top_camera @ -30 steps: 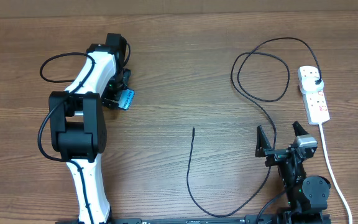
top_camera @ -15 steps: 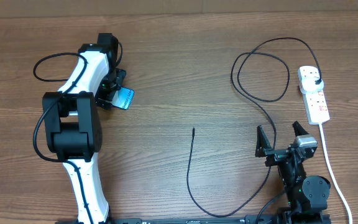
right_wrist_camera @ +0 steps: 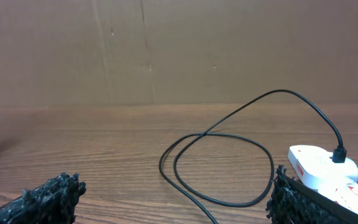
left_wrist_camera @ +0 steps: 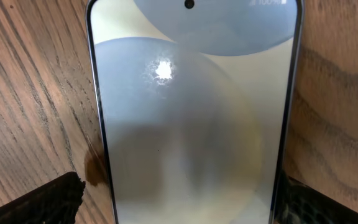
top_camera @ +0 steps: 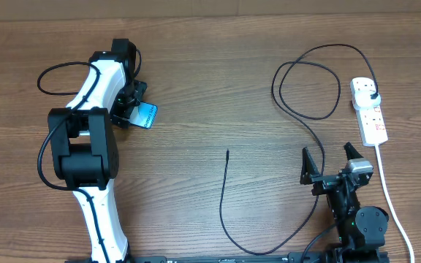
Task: Plug charger to phone and switch on socket
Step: 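Close the left gripper on the phone's sides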
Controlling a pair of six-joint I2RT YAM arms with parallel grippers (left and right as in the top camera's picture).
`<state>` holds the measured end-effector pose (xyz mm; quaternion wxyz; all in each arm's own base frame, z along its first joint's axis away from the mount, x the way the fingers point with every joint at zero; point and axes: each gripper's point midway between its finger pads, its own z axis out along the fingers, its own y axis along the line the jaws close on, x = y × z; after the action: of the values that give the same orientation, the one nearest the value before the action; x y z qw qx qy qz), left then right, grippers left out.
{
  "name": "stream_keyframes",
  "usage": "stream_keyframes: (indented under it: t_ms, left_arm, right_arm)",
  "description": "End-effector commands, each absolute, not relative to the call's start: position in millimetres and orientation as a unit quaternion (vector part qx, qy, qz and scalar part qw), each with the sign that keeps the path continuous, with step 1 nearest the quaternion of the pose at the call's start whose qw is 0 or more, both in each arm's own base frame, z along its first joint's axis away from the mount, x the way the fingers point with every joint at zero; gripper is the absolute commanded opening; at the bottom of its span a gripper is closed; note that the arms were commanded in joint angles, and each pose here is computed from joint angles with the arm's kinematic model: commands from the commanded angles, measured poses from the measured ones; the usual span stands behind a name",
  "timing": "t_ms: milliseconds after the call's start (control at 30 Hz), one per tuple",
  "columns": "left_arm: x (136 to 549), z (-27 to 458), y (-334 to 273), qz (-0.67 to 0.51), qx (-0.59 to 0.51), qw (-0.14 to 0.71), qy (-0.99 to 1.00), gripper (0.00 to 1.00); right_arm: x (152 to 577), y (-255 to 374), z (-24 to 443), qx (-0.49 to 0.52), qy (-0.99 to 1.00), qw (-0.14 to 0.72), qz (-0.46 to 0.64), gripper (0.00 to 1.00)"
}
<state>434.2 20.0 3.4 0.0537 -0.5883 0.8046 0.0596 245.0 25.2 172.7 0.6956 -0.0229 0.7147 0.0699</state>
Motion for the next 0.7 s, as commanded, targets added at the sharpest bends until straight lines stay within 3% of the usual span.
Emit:
stream_keyframes:
  t_ms: [0,667]
  left_arm:
    - [425.9,-16.2,23.4,0.075,-0.584,0.033,0.808,1.00]
    - [423.2,-31.4,7.3,0.068,-0.592,0.038,0.802,1.00]
  right_arm:
    - [245.2,23.4,170.8,-0.021,0.714,0.697,0.066,1.00]
    - [245.2,23.4,170.8,-0.021,0.714,0.697,0.066,1.00]
